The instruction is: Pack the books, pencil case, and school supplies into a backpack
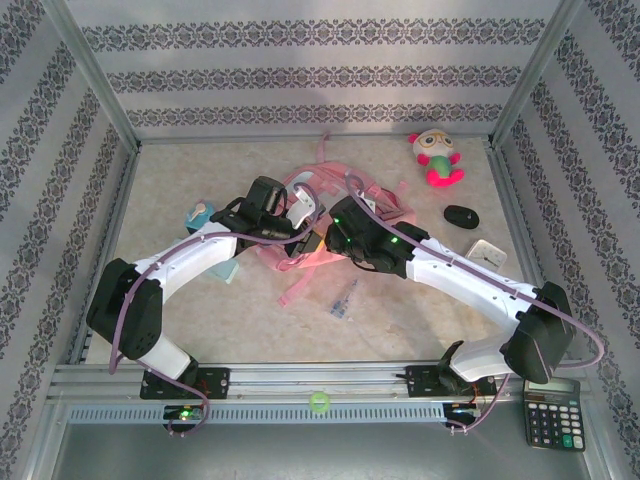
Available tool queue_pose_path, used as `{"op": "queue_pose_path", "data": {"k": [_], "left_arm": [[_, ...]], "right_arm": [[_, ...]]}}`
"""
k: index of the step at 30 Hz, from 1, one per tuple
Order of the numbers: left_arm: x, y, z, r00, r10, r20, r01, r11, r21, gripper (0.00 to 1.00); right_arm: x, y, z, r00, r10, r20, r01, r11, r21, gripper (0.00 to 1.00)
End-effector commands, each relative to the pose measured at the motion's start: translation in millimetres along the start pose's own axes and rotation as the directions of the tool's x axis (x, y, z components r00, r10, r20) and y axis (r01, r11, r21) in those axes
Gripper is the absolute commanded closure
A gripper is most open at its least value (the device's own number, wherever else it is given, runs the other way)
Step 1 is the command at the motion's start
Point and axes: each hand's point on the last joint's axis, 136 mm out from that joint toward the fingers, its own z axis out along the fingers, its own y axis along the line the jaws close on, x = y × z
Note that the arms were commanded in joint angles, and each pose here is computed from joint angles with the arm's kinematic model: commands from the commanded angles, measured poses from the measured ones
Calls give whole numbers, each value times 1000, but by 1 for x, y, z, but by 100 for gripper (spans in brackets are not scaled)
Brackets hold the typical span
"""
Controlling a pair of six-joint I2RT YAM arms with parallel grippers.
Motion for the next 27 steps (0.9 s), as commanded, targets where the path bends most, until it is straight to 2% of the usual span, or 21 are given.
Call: {"op": "queue_pose_path", "data": {"k": [1, 6, 10, 13, 19, 22, 23, 25, 27], "left_arm": [[-3, -22, -5, 999, -47, 8, 46, 993, 105, 100], [-2, -23, -6, 999, -42, 5, 41, 994, 101, 100], [0, -22, -6, 999, -39, -5, 39, 995, 96, 100], [1, -23, -5, 999, -38, -7, 38, 995, 96, 100], [0, -22, -5, 999, -32, -4, 32, 995, 96, 100], [-1, -23, -6, 1000, -25, -1, 25, 995, 99, 100], [-1, -24, -6, 1000, -23, -1, 23, 995, 101, 100], [-1, -25, -7, 1000, -15, 0, 15, 995, 101, 100], [0, -24, -7, 1000, -7, -5, 7, 995, 95, 100]], "right_arm": [[-18, -46, -10, 995, -44, 87, 25, 978, 206, 81], [-19, -65, -18, 994, -88, 69, 61, 944, 324, 70], [-22, -69, -25, 989, -122, 79, 88, 933, 348, 75], [-26, -65, -26, 987, -139, 85, 104, 939, 328, 78], [-23, -45, -12, 988, -141, 56, 128, 971, 202, 82], [-20, -45, -3, 993, -120, 12, 116, 979, 167, 69], [-18, -47, -1, 992, -126, -2, 124, 978, 165, 68], [-17, -49, 2, 989, -146, -22, 148, 975, 164, 70], [-17, -54, 2, 985, -169, -42, 174, 969, 174, 77]]}}
